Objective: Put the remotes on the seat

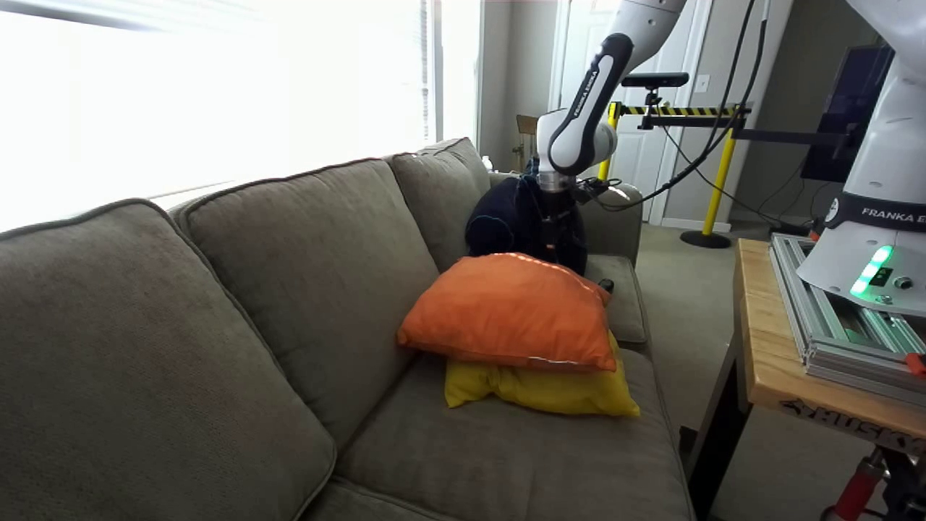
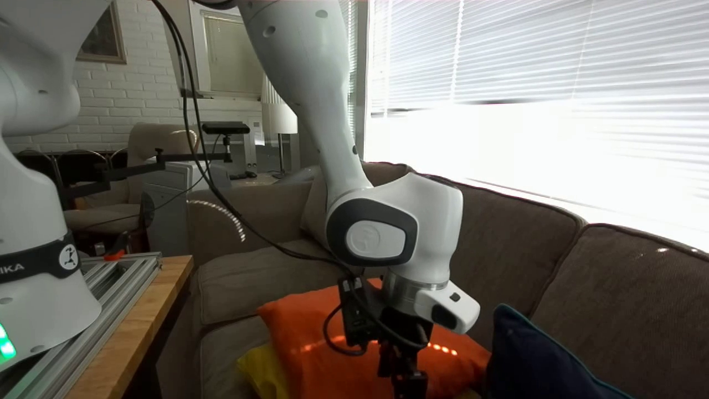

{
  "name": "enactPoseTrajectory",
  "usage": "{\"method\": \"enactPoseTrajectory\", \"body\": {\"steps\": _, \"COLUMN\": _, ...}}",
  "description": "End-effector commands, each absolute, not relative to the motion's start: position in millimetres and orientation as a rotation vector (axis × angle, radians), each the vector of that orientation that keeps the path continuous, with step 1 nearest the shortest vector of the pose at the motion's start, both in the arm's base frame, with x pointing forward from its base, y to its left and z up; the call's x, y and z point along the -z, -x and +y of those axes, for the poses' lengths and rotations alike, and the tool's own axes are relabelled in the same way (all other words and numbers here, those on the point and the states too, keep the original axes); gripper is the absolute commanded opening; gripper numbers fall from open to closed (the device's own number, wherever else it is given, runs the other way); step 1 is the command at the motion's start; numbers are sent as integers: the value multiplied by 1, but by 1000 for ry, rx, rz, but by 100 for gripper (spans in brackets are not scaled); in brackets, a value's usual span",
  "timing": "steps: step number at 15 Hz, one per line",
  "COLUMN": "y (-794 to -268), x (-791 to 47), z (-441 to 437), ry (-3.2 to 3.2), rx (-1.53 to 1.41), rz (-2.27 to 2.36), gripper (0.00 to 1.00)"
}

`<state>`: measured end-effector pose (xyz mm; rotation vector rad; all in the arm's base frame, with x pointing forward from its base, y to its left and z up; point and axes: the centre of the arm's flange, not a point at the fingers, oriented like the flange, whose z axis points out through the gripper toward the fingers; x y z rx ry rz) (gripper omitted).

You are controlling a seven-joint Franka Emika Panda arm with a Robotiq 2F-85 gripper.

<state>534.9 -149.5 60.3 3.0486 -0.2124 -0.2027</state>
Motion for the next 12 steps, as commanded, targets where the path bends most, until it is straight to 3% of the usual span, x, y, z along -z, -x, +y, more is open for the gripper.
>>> {"method": "enactPoseTrajectory", "body": {"steps": 1, "y": -500, "x": -65, "z": -170, "ry": -3031, "rx": 142, "rz": -510, "gripper": 100}}
{"method": "enactPoseTrajectory", "body": {"steps": 7, "y": -468, "x": -42, "z": -240, "ry": -2880, "rx": 16, "rz": -934, "gripper": 100}}
{"method": "enactPoseTrajectory", "body": {"steps": 12, "y": -443, "x": -21, "z": -275, "ry": -2833, "rx": 151, "rz": -1261, "gripper": 100}}
